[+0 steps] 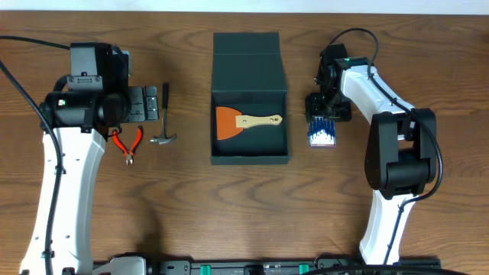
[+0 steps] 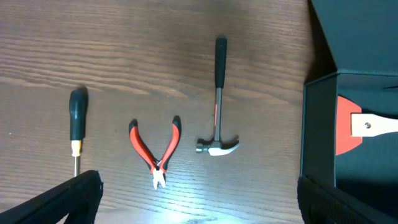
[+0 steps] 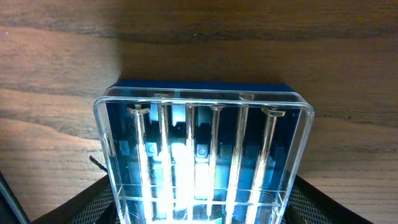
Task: Pack container
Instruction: 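Grasp the clear screwdriver case with the right gripper, then place the screwdriver case into the box and retract the right arm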
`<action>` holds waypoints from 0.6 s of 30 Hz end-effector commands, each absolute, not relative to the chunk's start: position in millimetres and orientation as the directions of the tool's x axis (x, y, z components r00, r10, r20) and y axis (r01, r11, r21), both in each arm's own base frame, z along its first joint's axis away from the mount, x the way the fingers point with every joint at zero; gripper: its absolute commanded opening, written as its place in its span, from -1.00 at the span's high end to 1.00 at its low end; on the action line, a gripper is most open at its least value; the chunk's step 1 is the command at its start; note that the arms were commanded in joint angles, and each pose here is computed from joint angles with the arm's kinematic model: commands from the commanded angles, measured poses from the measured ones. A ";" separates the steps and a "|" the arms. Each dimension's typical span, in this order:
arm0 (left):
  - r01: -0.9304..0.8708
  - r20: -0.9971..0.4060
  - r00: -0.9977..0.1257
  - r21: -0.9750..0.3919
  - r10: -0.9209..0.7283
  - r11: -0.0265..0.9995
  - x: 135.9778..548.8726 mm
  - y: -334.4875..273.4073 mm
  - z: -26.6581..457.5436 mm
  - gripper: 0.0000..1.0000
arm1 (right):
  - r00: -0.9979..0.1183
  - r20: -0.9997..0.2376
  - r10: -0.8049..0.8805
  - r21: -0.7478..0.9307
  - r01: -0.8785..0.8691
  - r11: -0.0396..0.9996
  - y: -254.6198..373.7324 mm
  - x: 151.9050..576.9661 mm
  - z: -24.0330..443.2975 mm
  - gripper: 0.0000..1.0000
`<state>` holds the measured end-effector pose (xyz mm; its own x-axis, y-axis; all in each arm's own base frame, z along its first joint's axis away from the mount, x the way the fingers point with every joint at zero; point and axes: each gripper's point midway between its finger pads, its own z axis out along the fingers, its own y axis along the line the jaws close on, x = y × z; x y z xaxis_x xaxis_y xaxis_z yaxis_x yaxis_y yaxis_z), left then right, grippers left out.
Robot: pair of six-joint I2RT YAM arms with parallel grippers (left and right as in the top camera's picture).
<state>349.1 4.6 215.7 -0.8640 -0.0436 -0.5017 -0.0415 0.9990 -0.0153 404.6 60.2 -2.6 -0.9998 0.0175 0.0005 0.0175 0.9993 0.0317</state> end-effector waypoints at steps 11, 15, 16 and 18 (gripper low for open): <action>-0.031 -0.511 -0.859 -0.013 -0.033 0.999 352.4 5.3 220.5 -0.97 | -0.763 -0.488 -0.425 0.030 -0.501 0.865 145.7 425.5 206.1 0.79; -0.031 -0.511 -0.859 -0.013 -0.033 0.999 352.4 5.3 220.5 -0.97 | -0.603 -0.543 -0.584 -0.049 -0.671 0.739 188.4 402.5 233.2 0.97; -0.031 -0.511 -0.859 -0.014 -0.034 0.999 352.4 5.3 220.5 -0.97 | -0.556 -0.538 -0.634 -0.062 -0.724 0.687 200.1 394.8 232.8 0.98; -0.031 -0.511 -0.859 -0.013 -0.033 0.999 352.4 5.3 220.5 -0.97 | -0.439 -0.513 -0.738 -0.079 -0.832 0.550 223.6 374.5 226.2 0.97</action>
